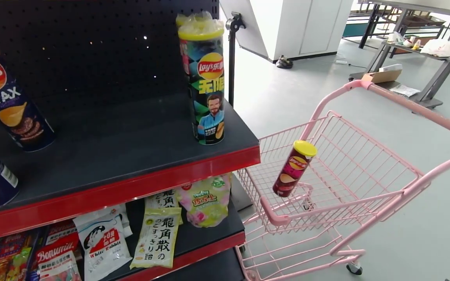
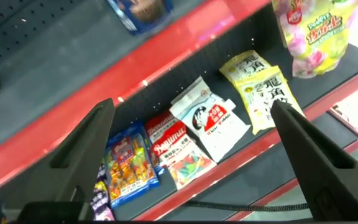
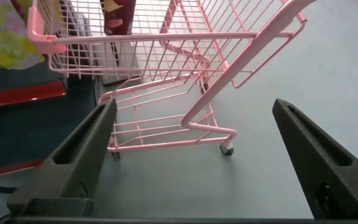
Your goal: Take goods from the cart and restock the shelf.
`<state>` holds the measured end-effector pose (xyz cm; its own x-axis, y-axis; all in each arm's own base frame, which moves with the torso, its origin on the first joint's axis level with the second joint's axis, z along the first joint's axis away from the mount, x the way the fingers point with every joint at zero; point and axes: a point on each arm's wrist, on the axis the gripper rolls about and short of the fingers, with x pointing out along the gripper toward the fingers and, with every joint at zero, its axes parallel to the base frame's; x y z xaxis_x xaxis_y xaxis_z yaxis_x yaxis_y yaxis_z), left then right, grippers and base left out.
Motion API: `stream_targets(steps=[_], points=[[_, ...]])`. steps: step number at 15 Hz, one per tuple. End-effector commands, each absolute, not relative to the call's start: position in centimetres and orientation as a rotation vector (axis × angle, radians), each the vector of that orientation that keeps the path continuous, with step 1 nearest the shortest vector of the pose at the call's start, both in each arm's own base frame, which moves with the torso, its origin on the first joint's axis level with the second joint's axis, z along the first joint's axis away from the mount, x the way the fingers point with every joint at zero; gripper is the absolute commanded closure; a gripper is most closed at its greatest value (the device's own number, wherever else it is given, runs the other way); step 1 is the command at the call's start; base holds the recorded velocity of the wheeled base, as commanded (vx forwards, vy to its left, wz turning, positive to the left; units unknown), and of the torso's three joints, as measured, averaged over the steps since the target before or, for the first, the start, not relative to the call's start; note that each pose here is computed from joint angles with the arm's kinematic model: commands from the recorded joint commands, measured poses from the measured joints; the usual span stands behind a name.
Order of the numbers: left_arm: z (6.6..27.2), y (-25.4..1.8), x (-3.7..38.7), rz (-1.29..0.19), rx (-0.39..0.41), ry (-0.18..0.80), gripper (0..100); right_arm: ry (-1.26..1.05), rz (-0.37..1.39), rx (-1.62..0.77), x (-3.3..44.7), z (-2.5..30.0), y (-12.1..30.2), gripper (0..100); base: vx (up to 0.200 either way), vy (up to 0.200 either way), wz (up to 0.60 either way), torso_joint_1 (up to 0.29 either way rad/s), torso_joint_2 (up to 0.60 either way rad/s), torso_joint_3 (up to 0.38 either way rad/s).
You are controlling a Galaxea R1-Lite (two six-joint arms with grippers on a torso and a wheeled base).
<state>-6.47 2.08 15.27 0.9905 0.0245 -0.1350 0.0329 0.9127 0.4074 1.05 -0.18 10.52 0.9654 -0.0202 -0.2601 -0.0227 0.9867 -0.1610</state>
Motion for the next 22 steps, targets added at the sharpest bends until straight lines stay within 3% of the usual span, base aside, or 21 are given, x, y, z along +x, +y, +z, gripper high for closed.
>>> stream_targets(steps=[1,4,6,7,9,10,12,22], points=[[15.3,2.1,-6.4,-0.005,0.422,0.143,0,0.270,0.003,-0.165,1.1,10.4,-0.2,0,0.000,0.000,0.00,-0.163,0.55,0.378],[15.3,2.1,-6.4,-0.003,0.417,0.137,0,0.285,0.012,-0.171,1.4,10.8,-0.1,0,0.000,0.000,0.00,-0.150,0.51,0.360],[15.5,2.0,-6.3,0.003,0.400,0.124,0,0.311,0.027,-0.163,3.6,13.7,0.2,0,0.000,0.000,0.00,-0.054,0.22,0.163],[15.6,2.0,-6.0,0.007,0.350,0.112,0,0.308,0.039,-0.109,7.1,16.6,0.7,0,0.000,0.000,0.00,-0.022,0.08,0.061],[16.3,1.8,-5.3,0.017,0.276,0.111,0,0.286,0.056,-0.015,12.9,18.4,1.6,0,0.000,0.000,0.00,-0.009,0.03,0.023],[16.8,1.7,-4.7,0.018,0.211,0.119,0,0.274,0.082,0.021,16.0,18.3,2.1,0,0.000,0.000,0.00,0.000,0.00,0.000],[17.6,1.5,-3.9,0.010,0.158,0.129,0,0.313,0.138,0.033,20.5,17.1,2.7,0,0.000,0.000,0.00,0.000,0.00,0.000],[18.3,1.2,-2.7,0.004,0.170,0.186,0,0.398,0.213,0.111,33.5,12.2,4.7,0,0.000,0.000,0.00,0.000,0.00,0.000]])
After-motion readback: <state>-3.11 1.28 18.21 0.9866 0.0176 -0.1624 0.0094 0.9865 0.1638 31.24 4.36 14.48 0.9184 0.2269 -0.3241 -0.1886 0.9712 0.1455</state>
